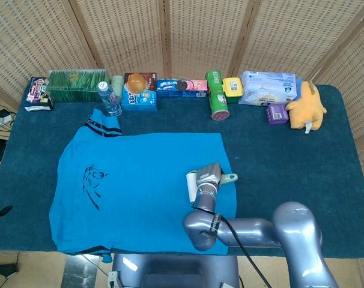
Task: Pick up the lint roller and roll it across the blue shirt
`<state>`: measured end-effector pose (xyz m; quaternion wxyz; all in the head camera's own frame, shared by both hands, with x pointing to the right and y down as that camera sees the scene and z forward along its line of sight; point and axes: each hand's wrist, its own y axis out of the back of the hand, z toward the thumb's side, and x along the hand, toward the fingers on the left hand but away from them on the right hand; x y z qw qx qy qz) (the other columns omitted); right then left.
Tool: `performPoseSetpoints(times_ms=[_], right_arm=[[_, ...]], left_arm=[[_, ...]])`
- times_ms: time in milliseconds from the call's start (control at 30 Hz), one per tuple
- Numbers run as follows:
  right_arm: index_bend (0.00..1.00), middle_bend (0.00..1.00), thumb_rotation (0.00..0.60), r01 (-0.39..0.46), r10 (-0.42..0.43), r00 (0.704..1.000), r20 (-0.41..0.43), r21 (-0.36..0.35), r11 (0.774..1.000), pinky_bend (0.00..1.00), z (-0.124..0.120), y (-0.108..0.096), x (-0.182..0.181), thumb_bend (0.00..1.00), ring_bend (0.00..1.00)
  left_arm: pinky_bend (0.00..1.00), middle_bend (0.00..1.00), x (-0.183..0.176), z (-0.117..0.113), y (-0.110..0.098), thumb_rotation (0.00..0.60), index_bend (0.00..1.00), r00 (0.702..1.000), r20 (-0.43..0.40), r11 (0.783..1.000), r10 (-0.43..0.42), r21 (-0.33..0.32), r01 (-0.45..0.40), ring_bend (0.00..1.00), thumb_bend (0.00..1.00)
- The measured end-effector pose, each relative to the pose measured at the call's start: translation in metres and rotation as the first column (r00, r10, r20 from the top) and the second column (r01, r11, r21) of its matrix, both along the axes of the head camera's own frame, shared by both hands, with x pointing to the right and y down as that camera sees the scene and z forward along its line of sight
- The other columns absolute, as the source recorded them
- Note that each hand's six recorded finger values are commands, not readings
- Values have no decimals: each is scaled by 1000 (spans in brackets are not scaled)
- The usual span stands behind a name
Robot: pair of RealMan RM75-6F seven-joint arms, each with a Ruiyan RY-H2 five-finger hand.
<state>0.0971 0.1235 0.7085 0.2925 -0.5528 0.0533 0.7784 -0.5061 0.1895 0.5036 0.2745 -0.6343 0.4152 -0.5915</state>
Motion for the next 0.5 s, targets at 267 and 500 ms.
performPoseSetpoints(times_ms=[267, 500], right_arm=[[740, 787, 600, -15, 19, 994, -104, 36, 999, 1000, -4, -17, 64, 1000, 778], [740, 787, 600, -38, 42, 995, -89, 39, 999, 1000, -16, -23, 92, 1000, 777]], left_arm=[[80, 0, 3, 2, 0, 600, 0, 1000, 13, 1000, 4, -3, -4, 0, 132], [80, 0, 4, 3, 1, 600, 0, 1000, 18, 1000, 4, -7, -4, 0, 131]])
